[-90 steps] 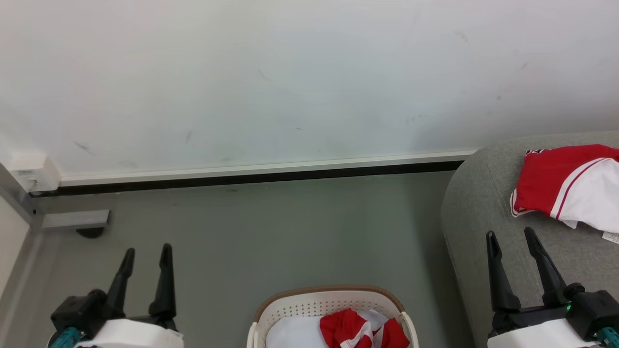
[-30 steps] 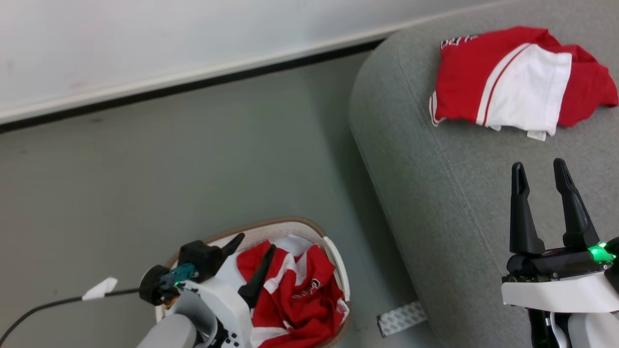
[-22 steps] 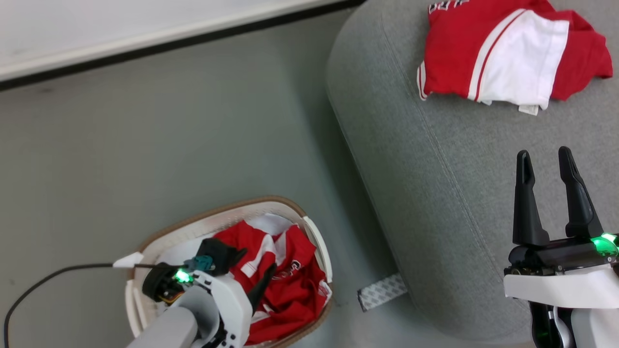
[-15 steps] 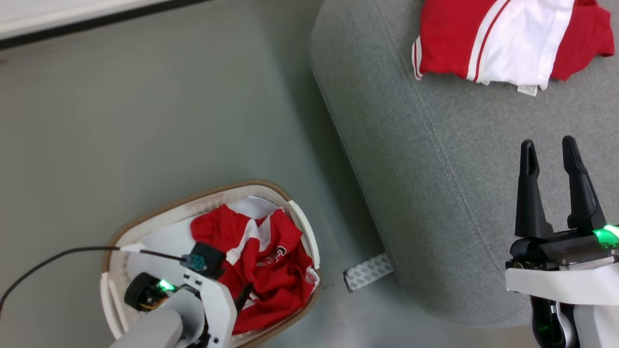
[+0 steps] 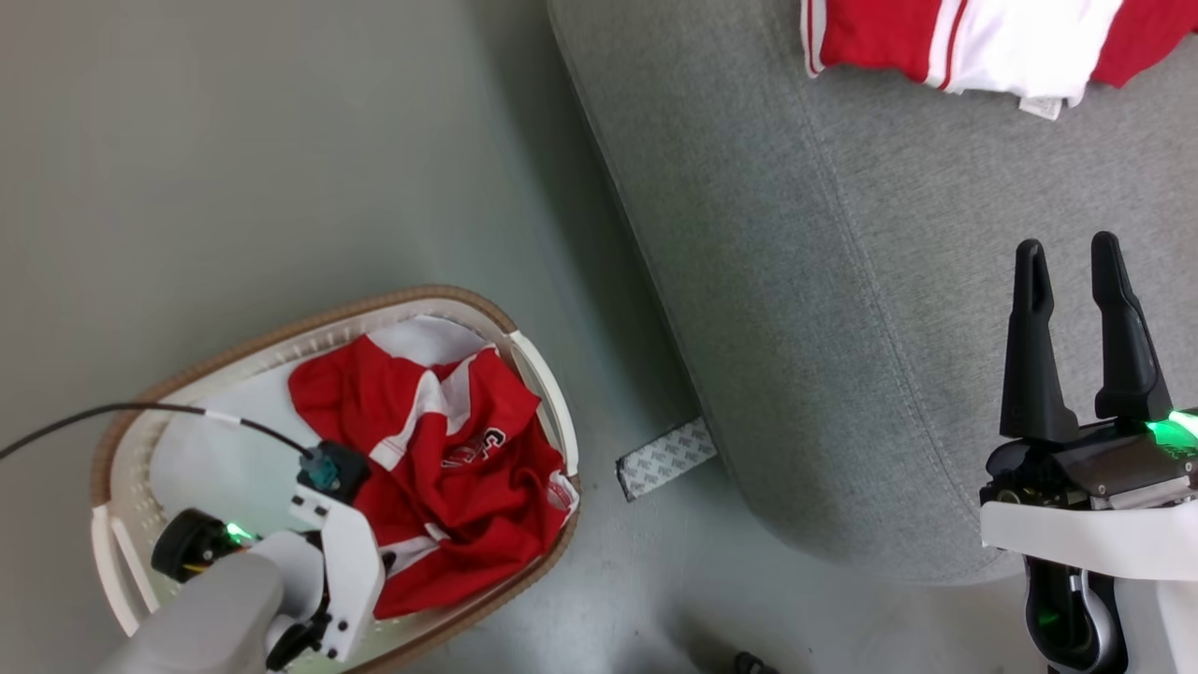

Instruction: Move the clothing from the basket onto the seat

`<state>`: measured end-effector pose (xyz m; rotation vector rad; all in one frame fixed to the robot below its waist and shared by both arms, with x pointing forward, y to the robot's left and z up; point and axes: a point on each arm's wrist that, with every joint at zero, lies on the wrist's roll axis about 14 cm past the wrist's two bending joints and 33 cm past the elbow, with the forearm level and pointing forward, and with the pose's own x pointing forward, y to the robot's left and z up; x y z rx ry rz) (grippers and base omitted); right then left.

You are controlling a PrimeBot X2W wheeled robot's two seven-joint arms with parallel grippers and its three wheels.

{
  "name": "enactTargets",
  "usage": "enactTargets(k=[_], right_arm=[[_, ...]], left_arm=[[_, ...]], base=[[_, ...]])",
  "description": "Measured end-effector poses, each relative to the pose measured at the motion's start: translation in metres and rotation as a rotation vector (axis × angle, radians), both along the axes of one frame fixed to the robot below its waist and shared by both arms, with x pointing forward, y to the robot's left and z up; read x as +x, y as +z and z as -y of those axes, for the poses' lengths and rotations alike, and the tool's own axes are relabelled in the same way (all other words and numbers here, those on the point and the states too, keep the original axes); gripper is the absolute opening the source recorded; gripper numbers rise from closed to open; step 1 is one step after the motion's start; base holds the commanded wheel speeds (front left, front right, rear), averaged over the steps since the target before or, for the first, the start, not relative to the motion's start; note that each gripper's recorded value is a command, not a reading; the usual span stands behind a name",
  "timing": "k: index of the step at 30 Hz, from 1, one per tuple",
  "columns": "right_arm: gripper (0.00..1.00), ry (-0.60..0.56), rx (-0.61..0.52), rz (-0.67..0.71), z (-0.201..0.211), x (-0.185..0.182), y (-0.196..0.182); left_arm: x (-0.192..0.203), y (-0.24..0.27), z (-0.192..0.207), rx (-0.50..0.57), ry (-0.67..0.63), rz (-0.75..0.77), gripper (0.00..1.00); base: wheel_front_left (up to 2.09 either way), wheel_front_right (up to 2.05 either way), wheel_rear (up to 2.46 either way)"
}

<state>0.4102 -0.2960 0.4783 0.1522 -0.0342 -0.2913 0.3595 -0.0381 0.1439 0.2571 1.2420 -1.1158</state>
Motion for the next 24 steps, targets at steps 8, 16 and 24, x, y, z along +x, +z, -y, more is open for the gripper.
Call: enactTargets(k=[8,16,24], right_arm=[[1.00,-0.007,0.009,-0.050,0.002,0.006,-0.022],[1.00,0.019,0.021,-0.066,-0.006,0.014,-0.033],[1.00,0.028,0.023,-0.042,-0.008,0.015,-0.023]], left_arm=[[-0.009,-0.022,0.007,0.003,-0.024,-0.066,1.00],[-0.010,-0.025,0.015,-0.041,-0.016,-0.078,0.00],[-0.003,-0.015,0.020,-0.072,0.001,-0.049,0.00]], base=[[0.00,0.00,0.00],[0.00,0.00,0.00],[0.00,0.00,0.00]])
